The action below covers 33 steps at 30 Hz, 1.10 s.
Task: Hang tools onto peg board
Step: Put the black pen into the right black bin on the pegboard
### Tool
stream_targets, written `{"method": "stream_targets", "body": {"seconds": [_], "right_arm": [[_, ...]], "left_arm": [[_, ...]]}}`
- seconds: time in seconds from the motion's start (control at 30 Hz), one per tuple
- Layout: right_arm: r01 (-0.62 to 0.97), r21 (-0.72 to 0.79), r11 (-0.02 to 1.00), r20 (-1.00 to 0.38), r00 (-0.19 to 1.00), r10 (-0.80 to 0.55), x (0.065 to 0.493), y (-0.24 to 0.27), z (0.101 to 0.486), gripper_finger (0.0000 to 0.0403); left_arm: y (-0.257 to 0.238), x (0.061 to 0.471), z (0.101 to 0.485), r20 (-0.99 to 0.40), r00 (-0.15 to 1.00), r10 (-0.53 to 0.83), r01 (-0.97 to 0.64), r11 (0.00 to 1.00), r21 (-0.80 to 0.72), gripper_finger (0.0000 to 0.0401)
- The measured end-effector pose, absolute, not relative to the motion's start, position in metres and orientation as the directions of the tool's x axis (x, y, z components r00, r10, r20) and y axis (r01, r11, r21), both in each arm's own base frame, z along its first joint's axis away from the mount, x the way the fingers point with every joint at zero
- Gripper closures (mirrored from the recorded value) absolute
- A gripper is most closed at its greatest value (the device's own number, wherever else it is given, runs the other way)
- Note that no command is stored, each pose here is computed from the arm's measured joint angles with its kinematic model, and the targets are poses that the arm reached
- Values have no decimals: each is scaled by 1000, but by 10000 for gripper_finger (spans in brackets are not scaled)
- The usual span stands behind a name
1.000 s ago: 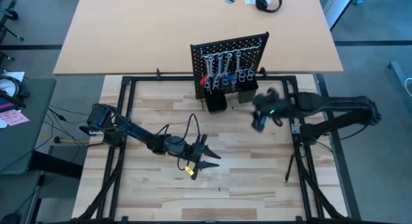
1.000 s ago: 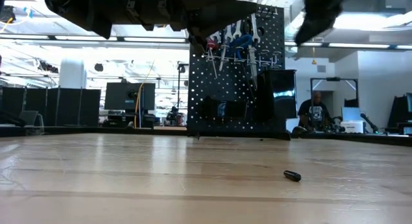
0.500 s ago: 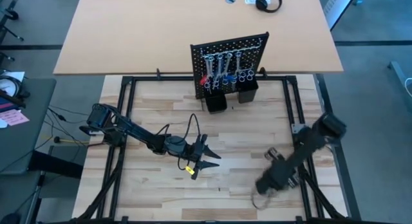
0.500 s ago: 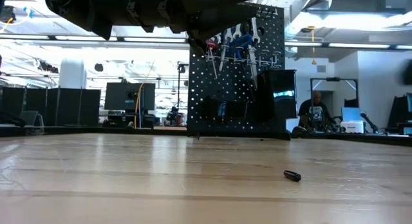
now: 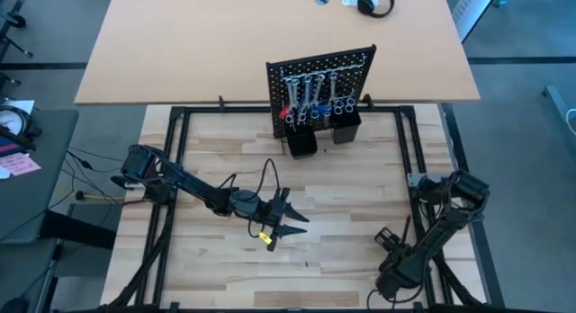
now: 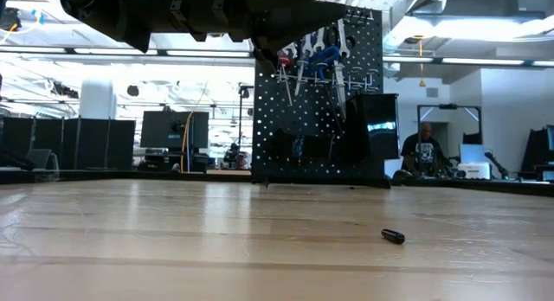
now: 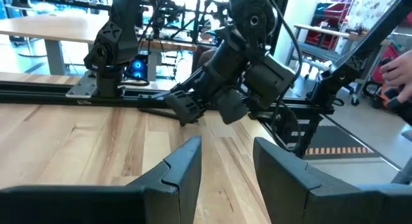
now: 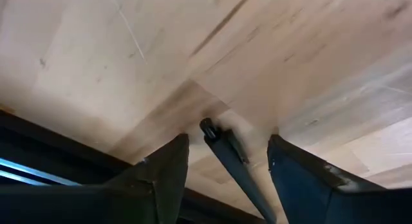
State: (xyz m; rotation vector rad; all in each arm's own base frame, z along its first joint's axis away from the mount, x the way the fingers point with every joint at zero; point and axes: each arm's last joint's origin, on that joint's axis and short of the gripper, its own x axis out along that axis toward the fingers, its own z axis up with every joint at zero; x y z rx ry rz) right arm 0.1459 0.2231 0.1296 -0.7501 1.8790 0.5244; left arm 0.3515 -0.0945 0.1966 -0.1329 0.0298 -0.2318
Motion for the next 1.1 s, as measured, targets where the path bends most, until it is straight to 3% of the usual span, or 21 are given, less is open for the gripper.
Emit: {"method": "stream_targets", "body": {"seconds": [0.17, 0.47, 0.73, 0.83, 0.97, 1.1], "right_arm": [[-694, 32, 719, -916, -308, -256, 142, 215, 119, 214], [-630, 58, 775, -923, -329, -199, 162, 198, 113, 354], [-548, -34, 836, -947, -249, -202, 190, 191, 121, 359], [-493, -150, 857, -965, -115, -236, 205, 190, 131, 365], [-278, -304, 911, -941, 237, -241, 226, 188, 159, 386], [-115, -267, 957, -835, 523, -171, 233, 178, 204, 394]], "left_arm": [[-95, 351, 197, -13, 973, -232, 228, 964, -136, 267], [-95, 351, 197, -13, 973, -232, 228, 964, -135, 267], [-95, 351, 197, -13, 973, -232, 228, 964, -135, 267], [-95, 351, 197, -12, 973, -232, 228, 964, -135, 267], [-95, 351, 197, -13, 972, -233, 229, 964, -136, 267], [-96, 351, 197, -12, 972, -234, 230, 964, -136, 267]]}}
